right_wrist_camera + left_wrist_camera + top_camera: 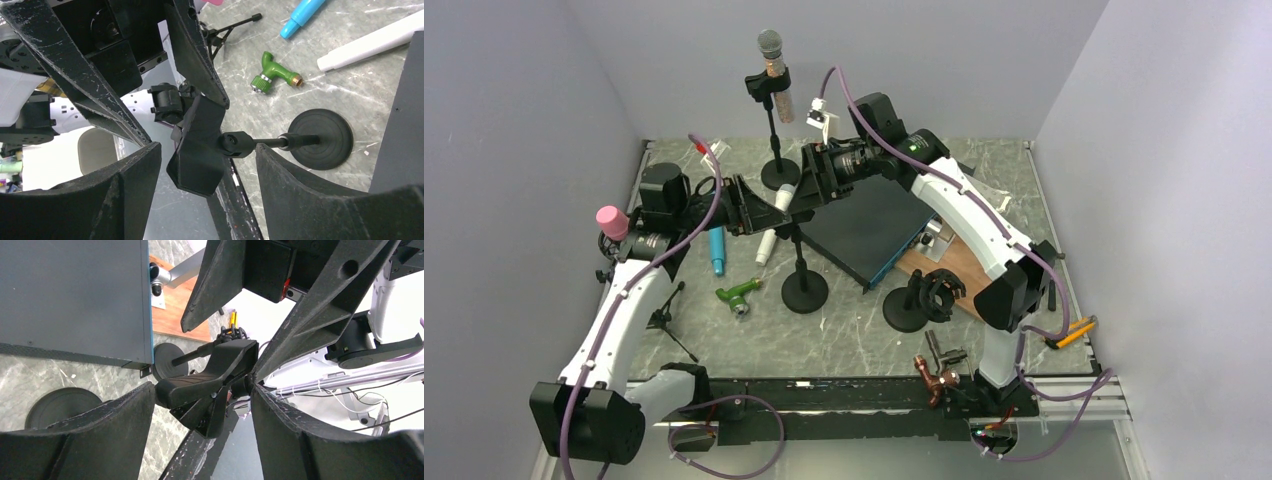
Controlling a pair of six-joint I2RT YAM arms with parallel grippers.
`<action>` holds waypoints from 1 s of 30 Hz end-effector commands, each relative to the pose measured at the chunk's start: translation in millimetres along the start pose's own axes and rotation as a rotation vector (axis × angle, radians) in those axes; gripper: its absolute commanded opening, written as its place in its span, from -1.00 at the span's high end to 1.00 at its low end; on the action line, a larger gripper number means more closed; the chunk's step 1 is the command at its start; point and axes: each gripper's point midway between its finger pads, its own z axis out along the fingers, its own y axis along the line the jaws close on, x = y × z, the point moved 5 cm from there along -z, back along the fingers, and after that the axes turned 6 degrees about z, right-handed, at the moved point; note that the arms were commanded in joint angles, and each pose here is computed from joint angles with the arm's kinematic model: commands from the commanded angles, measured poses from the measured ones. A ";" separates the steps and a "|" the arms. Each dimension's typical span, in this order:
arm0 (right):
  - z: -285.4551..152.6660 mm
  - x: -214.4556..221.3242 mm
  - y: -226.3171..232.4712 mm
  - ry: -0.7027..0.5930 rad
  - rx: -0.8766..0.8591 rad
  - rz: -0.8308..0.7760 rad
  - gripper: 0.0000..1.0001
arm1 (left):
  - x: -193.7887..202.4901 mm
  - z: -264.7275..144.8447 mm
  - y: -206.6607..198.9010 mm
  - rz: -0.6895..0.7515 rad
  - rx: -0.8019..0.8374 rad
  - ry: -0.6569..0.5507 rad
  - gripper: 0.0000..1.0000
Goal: Remove the microphone from the stand
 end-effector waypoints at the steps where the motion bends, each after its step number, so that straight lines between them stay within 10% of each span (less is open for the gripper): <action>1: -2.4 1.8 1.8 0.005 0.003 -0.006 -0.44 | -3.1 1.6 -1.3 0.030 0.026 -0.005 -0.49; 13: 3.1 7.8 -1.3 0.035 -0.027 0.000 -0.30 | 1.2 3.4 5.3 0.011 0.008 0.010 -0.45; 30: 9.1 16.0 -10.1 0.068 -0.042 -0.002 0.53 | 14.3 6.4 22.0 -0.043 -0.043 0.047 -0.30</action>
